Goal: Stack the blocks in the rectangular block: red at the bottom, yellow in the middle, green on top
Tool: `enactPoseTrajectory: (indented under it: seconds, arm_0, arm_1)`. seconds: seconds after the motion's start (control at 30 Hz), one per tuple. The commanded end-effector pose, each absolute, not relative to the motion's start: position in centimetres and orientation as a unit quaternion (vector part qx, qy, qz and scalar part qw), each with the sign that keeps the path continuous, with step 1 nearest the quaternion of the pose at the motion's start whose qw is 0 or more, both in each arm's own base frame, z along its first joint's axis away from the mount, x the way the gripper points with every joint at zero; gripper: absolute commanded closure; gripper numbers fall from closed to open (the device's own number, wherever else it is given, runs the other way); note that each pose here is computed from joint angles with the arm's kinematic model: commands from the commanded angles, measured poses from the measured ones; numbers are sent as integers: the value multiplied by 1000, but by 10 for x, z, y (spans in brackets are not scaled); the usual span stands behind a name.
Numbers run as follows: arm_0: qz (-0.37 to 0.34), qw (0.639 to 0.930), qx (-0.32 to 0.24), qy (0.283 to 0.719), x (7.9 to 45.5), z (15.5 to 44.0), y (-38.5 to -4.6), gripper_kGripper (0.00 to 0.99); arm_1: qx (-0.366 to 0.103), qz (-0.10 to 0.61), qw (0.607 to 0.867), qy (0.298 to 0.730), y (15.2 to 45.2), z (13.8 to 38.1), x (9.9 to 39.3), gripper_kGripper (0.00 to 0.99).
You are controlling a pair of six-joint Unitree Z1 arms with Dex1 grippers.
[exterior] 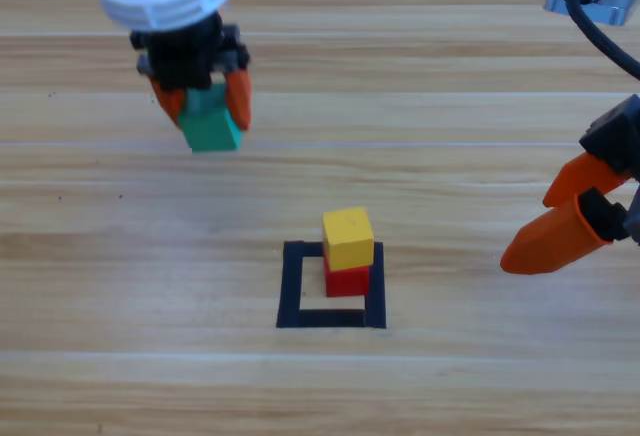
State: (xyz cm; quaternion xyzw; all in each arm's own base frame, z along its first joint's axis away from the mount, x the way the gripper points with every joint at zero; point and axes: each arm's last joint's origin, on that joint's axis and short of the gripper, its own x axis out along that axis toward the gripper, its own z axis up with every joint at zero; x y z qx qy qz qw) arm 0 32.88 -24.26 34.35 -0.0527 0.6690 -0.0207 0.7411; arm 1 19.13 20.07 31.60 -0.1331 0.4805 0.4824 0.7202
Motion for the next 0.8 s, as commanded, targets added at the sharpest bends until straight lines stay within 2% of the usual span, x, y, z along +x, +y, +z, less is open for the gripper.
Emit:
enactPoseTrajectory:
  seconds: [0.03, 0.17, 0.53, 0.8]
  arm_0:
    - [-36, 728, -17, 684, 299, 332, -278, 990]
    - [-50, 727, -3, 685, 294, 326, -297, 990]
    - [-57, 712, 31, 699, 305, 286, -333, 990]
    - [-64, 713, 34, 698, 310, 276, -345, 990]
  arm_1:
    - [-124, 483, 722, 480, 194, 311, 193, 0]
    - [-124, 483, 722, 480, 193, 311, 193, 0]
    - [-122, 482, 723, 480, 192, 312, 191, 0]
    - [-123, 482, 723, 479, 191, 313, 191, 0]
